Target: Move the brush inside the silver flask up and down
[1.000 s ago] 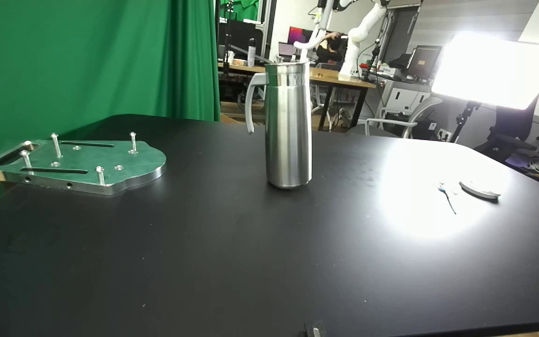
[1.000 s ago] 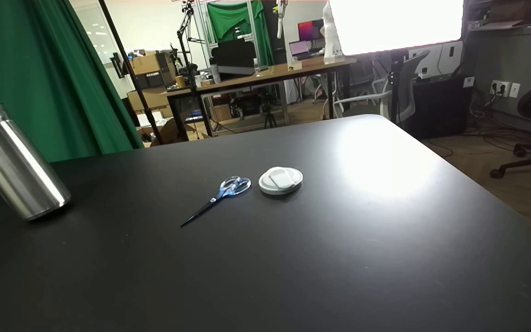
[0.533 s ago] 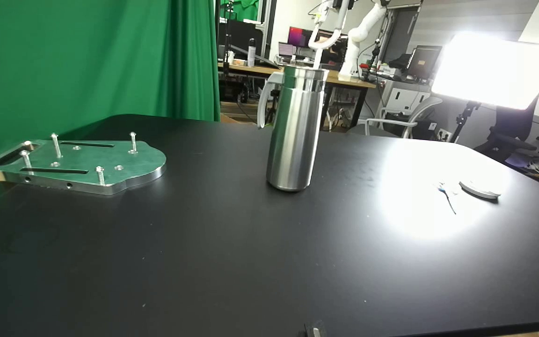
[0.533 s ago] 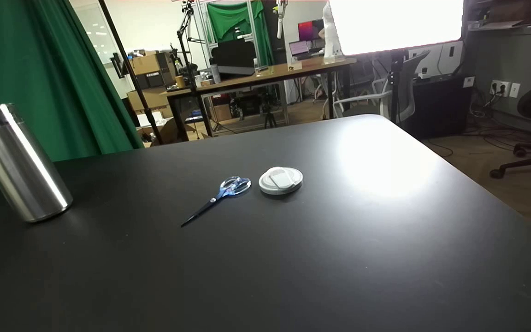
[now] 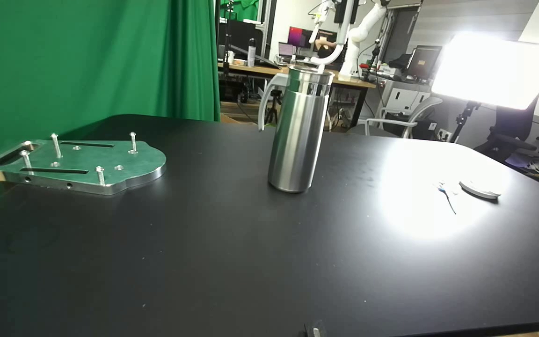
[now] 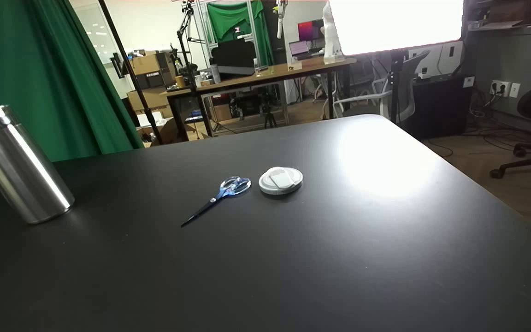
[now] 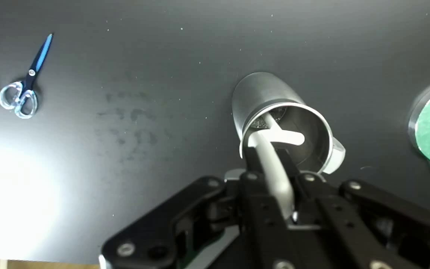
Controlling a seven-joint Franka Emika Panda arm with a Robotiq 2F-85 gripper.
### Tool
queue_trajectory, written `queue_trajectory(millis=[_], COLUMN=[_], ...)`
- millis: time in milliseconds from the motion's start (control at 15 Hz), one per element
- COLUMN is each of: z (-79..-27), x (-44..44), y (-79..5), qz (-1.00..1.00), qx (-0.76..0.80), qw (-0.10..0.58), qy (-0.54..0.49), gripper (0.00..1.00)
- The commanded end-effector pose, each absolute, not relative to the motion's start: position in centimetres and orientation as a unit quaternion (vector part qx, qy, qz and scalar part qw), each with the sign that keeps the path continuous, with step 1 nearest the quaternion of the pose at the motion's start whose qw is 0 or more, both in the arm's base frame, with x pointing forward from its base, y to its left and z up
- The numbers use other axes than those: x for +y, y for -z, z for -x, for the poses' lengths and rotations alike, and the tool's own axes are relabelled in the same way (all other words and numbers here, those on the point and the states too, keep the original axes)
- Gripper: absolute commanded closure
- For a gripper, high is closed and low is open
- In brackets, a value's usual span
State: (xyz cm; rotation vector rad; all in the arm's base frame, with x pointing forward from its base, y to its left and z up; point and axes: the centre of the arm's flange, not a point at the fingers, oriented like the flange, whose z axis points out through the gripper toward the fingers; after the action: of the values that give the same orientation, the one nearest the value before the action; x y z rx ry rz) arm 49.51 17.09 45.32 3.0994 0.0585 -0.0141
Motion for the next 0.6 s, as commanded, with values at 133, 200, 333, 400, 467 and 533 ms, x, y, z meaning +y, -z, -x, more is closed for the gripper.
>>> queue_trajectory(millis=[133,200,333,400,467,533], z=[-48.6,-48.5,-48.4,-48.4,-48.4,-48.5], x=[17.3,17.4,17.5,17.6,17.6,17.7], y=[-44.0,-43.8,-43.4,-43.2,-43.2,-43.4], qz=[-0.999,-0.999,-0.999,-0.998,-0.998,-0.998], qx=[0.021,0.023,0.025,0.026,0.027,0.027], qw=[0.038,0.040,0.045,0.045,0.046,0.048], qy=[0.015,0.016,0.019,0.021,0.021,0.021], gripper=[0.96,0.96,0.96,0.96,0.96,0.96])
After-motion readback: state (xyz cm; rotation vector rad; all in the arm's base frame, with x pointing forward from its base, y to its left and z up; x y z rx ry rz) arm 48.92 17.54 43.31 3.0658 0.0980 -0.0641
